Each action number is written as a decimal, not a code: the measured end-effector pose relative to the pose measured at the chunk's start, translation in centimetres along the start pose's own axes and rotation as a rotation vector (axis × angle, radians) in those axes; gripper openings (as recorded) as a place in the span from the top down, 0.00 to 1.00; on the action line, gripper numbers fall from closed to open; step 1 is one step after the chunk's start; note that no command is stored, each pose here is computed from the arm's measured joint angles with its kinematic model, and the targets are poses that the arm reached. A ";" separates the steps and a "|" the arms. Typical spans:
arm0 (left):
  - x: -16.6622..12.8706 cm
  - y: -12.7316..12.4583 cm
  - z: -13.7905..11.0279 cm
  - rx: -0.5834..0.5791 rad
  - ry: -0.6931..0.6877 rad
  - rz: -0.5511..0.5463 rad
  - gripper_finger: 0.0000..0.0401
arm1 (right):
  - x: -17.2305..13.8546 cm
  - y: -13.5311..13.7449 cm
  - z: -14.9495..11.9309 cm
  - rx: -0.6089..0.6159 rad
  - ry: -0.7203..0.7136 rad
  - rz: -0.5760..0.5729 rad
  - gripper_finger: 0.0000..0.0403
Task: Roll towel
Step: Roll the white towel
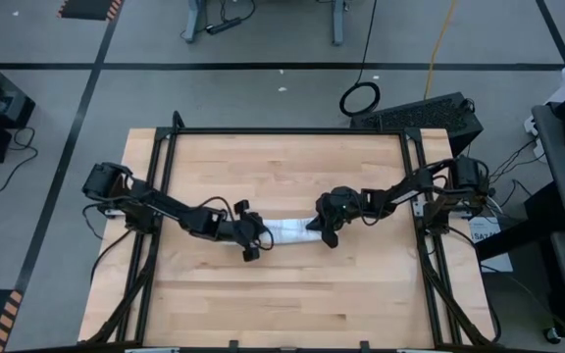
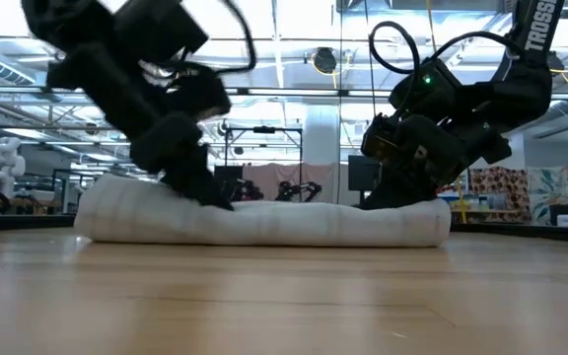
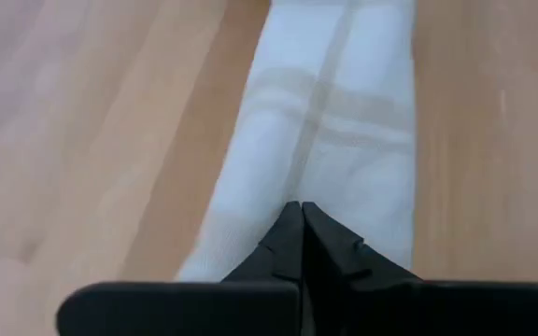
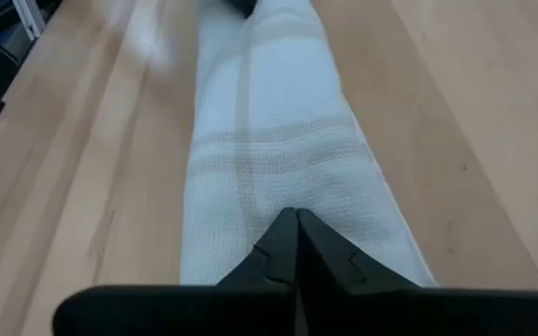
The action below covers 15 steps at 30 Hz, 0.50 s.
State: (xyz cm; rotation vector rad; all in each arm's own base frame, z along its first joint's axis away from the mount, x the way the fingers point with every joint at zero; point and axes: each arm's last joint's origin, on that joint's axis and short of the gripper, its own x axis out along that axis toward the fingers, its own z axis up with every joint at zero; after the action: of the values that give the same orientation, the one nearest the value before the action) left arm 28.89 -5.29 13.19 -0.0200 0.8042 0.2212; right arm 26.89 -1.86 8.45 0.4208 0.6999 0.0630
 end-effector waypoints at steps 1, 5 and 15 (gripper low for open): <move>0.1 0.1 -0.6 -0.027 0.004 -0.011 0.99 | 0.0 0.1 -0.1 -0.003 0.004 -0.007 1.00; 0.1 0.2 -2.6 -0.095 -0.028 -0.075 0.99 | 0.2 0.7 -0.3 -0.024 0.002 -0.017 1.00; -4.6 -0.4 -1.5 -0.080 -0.123 -0.125 1.00 | 0.4 1.6 -0.7 -0.058 0.006 -0.016 1.00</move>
State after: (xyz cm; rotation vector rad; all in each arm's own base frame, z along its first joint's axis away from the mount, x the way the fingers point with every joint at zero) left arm 24.84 -6.72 15.37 -0.1307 0.6691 0.1351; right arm 26.93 -0.04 8.39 0.3598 0.7053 0.0692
